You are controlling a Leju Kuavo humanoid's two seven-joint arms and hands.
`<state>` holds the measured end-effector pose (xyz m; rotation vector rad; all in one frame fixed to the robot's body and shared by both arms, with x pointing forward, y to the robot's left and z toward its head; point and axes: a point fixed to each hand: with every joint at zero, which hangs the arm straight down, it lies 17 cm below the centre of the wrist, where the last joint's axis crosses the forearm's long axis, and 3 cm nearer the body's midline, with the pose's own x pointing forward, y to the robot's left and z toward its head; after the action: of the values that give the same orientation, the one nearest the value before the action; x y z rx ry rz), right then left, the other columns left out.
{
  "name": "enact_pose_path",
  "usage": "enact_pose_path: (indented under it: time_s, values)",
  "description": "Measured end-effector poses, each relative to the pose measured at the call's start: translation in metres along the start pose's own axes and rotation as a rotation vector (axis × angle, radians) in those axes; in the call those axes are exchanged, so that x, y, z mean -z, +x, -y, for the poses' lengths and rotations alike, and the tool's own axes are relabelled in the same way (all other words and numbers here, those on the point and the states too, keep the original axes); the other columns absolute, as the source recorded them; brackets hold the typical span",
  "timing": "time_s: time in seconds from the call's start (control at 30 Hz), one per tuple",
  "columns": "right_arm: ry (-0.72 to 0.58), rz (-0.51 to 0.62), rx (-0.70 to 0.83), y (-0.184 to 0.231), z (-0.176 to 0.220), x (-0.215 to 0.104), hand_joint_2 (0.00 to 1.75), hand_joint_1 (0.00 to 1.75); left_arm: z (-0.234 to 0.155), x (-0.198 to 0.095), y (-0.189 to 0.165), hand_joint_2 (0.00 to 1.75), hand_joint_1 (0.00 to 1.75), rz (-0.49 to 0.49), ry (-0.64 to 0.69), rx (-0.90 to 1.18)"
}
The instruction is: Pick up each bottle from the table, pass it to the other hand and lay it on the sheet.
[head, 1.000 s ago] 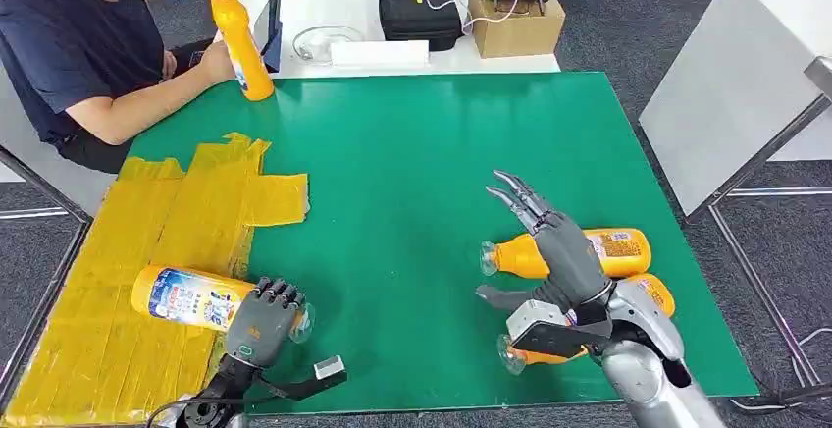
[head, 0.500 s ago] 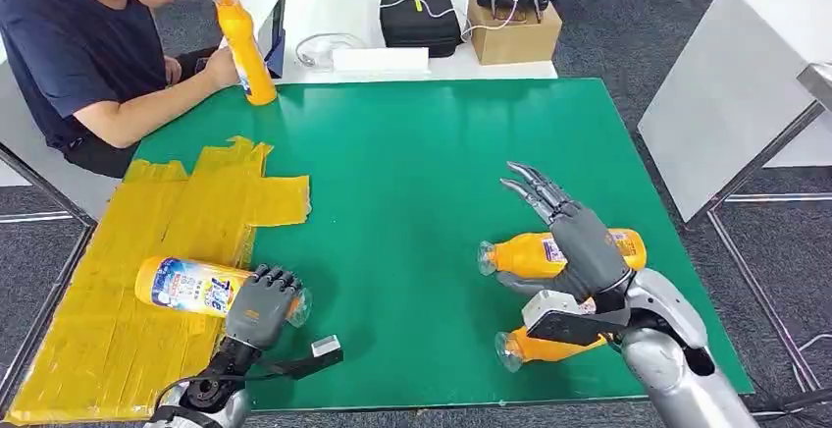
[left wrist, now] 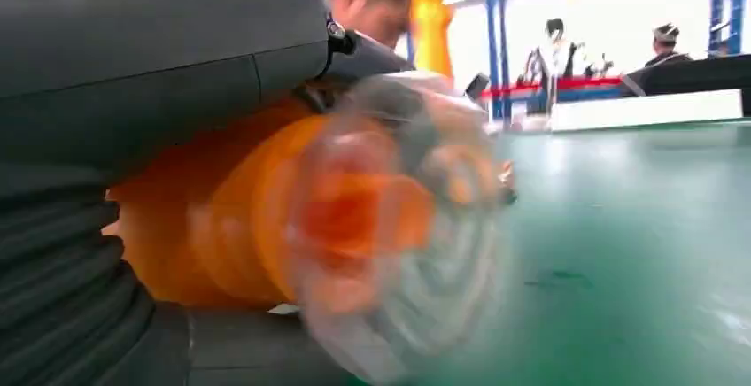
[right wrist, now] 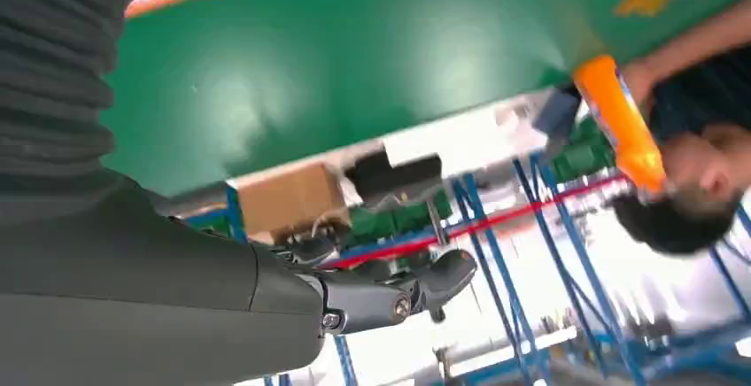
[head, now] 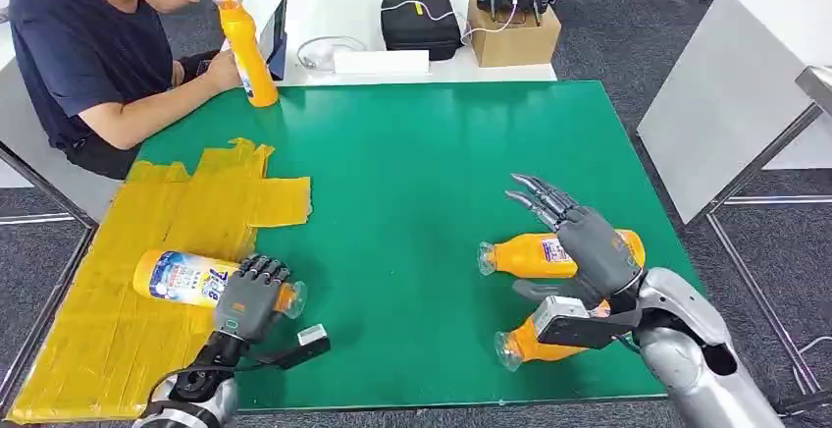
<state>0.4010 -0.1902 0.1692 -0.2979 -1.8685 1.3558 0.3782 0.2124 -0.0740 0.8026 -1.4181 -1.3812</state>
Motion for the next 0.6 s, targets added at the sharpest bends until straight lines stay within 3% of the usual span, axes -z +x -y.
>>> enact_pose_path:
  time_s: [0.27, 0.6]
  values:
    - [0.103, -0.118, -0.021, -0.027, -0.019, -0.085, 1.75, 0.00, -0.006, -0.040, -0.002, 0.00, 0.00, 0.060, 0.007, -0.375]
    - [0.176, -0.193, -0.068, -0.020, -0.021, -0.151, 1.75, 0.00, -0.023, -0.068, -0.010, 0.00, 0.00, 0.046, 0.063, -0.485]
